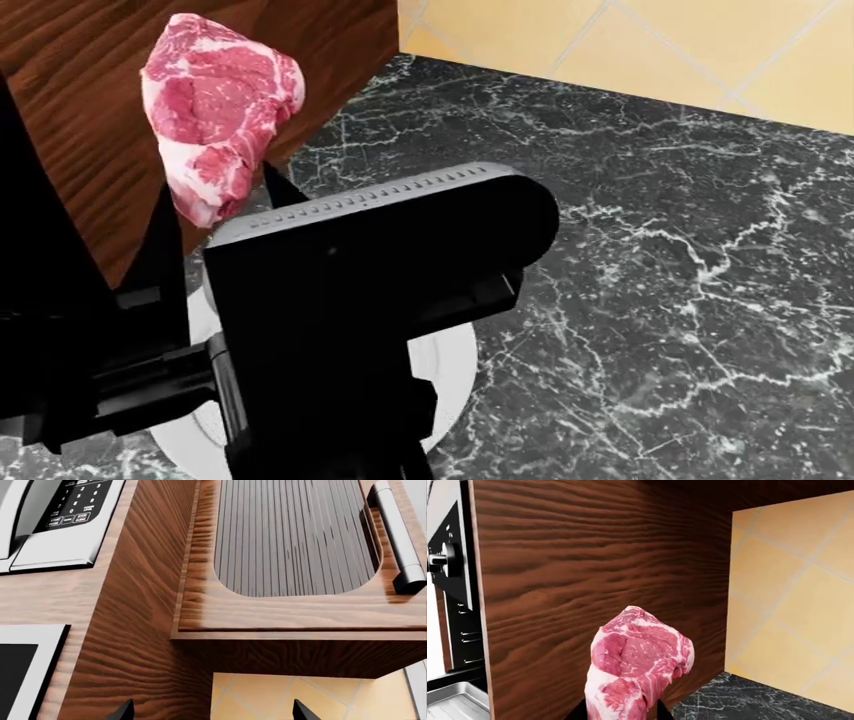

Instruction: Pick the steak from the oven and place it on the plate on the counter.

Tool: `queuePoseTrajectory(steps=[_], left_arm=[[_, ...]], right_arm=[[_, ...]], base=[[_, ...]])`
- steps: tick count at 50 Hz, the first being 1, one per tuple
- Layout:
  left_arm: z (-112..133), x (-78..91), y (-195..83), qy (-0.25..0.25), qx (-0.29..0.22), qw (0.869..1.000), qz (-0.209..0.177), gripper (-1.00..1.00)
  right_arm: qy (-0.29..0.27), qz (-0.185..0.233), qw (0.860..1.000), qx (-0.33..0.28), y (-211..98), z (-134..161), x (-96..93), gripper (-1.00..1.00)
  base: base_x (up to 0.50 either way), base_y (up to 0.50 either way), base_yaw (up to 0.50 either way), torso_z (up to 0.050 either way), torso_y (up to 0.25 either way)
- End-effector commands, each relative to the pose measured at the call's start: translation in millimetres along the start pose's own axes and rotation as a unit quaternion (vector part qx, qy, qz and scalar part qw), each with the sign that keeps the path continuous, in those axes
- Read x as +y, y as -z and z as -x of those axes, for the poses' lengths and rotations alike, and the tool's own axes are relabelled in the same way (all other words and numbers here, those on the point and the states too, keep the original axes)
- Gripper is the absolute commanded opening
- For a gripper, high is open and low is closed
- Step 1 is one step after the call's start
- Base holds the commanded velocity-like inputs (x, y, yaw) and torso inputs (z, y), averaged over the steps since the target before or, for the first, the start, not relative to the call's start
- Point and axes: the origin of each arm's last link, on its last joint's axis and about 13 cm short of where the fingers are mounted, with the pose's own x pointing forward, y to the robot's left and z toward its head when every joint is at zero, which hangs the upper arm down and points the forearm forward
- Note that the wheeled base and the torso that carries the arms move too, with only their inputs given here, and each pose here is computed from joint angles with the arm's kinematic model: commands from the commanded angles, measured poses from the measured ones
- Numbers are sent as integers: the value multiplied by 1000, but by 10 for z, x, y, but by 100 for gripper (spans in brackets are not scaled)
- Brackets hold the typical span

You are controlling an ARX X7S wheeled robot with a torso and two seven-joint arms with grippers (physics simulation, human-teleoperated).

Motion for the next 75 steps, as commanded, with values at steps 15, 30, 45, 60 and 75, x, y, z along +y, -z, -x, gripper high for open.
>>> queuePoseTrajectory(steps=[15,30,45,60,75], left_arm=[[16,-10,31,4,3,1000,3,100],[30,-17,48,4,6,1000,6,100],[36,-19,53,4,6,1000,7,100],[33,-19,70,6,8,1000,7,100],[40,-27,77,8,9,1000,8,100]], right_arm=[[9,21,998,54,517,-278,-152,-100],[14,20,997,71,681,-337,-192,-100],[31,22,994,101,936,-374,-273,-100],[30,26,992,117,1057,-374,-293,-100],[25,11,991,129,1147,-372,-279,-100]], base=[[0,0,0,0,1],[0,0,0,1,1],[0,0,0,0,1],[0,0,0,0,1],[0,0,0,1,1]])
